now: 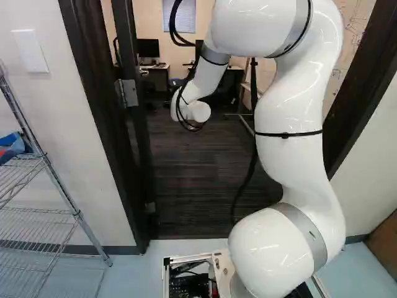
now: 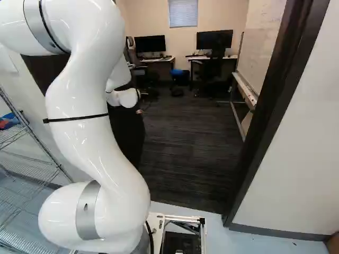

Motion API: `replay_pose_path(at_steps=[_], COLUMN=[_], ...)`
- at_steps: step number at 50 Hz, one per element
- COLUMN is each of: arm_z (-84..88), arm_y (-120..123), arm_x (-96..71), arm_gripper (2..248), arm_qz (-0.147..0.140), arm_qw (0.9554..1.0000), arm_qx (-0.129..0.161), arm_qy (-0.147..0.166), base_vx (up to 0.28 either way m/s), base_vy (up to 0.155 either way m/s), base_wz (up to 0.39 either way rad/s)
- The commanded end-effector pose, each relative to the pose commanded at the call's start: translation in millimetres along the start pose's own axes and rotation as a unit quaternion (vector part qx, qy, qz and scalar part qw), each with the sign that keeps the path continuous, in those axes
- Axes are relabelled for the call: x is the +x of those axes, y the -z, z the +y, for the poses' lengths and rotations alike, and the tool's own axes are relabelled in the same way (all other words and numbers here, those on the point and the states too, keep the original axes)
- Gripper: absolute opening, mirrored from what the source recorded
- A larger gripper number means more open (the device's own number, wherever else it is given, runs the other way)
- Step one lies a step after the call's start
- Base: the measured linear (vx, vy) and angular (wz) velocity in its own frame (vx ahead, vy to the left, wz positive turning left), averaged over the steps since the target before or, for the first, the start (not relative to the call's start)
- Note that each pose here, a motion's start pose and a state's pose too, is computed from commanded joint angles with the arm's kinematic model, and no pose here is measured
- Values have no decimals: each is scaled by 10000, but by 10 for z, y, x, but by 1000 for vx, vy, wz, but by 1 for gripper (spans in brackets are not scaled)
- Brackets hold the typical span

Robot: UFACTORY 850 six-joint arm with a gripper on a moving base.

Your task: Open the door and move inside

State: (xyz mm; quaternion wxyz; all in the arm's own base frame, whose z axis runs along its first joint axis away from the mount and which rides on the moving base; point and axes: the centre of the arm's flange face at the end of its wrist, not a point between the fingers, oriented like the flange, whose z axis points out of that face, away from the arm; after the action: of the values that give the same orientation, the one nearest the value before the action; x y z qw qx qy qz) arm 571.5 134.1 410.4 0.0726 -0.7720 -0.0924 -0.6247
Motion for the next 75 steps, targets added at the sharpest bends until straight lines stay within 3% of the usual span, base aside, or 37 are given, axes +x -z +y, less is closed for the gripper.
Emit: replay_pose_path(at_steps=[48, 75], arm_z=[606, 850], arm_y=[648, 1068], arm_x=[-82, -153], arm_gripper=[247, 247], arm_qz=[-153, -246], arm_qw=[9988, 9986], arm_qx=[-461, -404], arm_qy=[-25, 251], base_vx=[0, 0], base_vy=[0, 0], base_wz=[0, 0])
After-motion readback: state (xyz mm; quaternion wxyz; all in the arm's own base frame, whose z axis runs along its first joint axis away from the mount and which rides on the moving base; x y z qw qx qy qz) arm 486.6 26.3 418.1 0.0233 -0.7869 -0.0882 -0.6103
